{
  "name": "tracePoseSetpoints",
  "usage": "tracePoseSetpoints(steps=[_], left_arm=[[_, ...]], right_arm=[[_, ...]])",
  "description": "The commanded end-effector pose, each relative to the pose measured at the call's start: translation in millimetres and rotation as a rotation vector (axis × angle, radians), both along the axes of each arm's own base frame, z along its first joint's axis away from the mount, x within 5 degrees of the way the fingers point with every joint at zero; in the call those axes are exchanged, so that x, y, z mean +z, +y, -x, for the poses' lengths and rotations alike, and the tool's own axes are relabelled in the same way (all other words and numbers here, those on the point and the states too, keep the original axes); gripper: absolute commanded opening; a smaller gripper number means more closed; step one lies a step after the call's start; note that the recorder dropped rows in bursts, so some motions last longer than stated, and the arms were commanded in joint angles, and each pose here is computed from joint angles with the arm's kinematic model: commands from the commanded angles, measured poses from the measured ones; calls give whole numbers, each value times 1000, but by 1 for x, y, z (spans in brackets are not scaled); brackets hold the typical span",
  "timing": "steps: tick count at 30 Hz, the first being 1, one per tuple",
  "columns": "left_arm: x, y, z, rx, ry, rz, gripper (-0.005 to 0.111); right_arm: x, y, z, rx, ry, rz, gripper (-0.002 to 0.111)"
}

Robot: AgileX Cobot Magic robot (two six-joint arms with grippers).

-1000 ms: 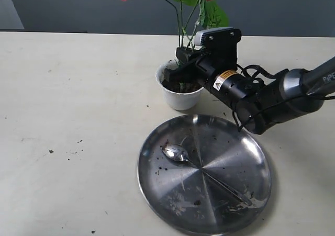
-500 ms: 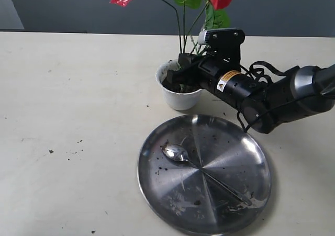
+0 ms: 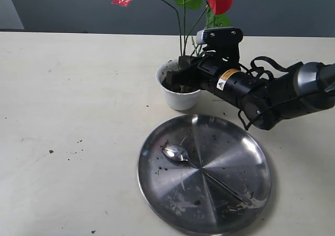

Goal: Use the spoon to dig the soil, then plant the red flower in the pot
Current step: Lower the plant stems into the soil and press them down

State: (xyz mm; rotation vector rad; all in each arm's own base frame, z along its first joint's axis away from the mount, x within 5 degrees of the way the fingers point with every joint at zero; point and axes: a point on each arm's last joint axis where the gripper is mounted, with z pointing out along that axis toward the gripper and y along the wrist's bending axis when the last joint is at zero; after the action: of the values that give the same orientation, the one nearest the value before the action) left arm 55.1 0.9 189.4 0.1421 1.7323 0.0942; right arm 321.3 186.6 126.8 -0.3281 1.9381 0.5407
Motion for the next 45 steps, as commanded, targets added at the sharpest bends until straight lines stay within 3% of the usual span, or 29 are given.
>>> tracePoseSetpoints(steps=[1,8,12,23,28,36,45], left_arm=[[1,0,0,-3,-6,9,2],[1,0,0,-3,-6,9,2],[1,0,0,-3,-6,9,2],[1,0,0,-3,-6,9,2],[1,0,0,-3,-6,9,2],[1,0,0,-3,-6,9,2],[1,0,0,-3,-6,9,2]], right_arm=[[-45,-12,19,20,287,211,-1],[-45,-12,19,19,287,209,0],[-45,-11,20,40,280,222,22],[-44,-12,19,34,280,218,24],[-40,-11,19,40,272,219,38],[-12,-13,21,33,242,214,38],[-6,-15,24,39,266,250,38]])
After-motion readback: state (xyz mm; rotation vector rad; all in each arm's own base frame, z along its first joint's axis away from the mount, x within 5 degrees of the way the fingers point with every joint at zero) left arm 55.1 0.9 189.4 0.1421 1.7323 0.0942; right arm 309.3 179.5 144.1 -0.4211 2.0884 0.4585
